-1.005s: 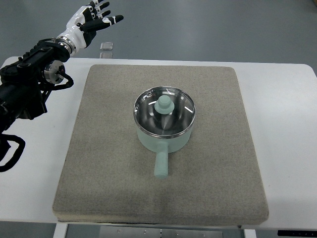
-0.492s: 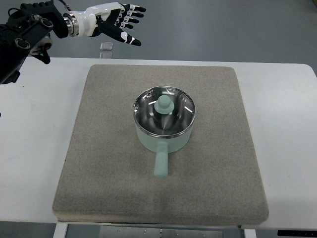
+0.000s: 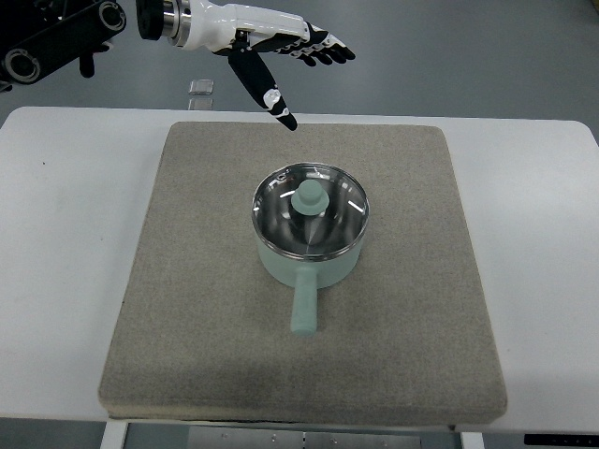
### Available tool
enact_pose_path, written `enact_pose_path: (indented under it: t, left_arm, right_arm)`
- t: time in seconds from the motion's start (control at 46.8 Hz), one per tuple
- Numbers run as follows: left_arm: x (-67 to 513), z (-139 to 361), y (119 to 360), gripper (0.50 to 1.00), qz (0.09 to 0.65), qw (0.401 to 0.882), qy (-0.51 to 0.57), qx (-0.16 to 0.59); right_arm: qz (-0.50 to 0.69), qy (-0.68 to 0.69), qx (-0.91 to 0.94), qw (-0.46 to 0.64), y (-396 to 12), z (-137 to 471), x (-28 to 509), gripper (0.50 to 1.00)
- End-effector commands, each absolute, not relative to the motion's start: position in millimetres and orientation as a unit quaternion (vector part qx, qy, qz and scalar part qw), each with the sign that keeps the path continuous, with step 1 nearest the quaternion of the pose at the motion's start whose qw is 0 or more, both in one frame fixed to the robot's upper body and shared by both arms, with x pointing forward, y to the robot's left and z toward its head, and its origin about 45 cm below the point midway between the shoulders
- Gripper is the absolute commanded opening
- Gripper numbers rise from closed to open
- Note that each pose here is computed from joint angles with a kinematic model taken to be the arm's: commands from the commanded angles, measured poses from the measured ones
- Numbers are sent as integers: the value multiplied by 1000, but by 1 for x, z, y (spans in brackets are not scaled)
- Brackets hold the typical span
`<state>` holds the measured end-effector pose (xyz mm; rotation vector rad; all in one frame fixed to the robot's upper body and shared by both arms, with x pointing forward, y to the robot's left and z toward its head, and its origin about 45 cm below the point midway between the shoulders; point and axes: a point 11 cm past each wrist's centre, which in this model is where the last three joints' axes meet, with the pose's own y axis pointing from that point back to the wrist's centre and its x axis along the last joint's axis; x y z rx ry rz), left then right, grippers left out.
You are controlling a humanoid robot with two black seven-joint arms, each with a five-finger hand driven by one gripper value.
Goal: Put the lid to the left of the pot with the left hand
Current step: 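Lower the left hand onto the glass lid's rim beside the knob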
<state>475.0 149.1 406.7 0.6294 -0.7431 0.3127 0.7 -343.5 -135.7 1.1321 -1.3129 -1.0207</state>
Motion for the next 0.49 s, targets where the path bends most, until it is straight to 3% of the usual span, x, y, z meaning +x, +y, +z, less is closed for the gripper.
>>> enact_pose_path:
  t: [0.0, 0.214, 0.47]
  left_arm:
    - [473, 414, 144, 992, 140, 865, -374, 305]
    - [448, 428, 113, 992, 60, 851, -438, 284]
    - [415, 406, 95, 994, -91, 773, -542, 316]
  right_arm:
    - [-428, -551, 475, 536, -344, -136, 1, 921]
    - [-429, -551, 475, 535, -344, -136, 1, 921]
    - [-428, -551, 476, 536, -344, -136, 1, 921]
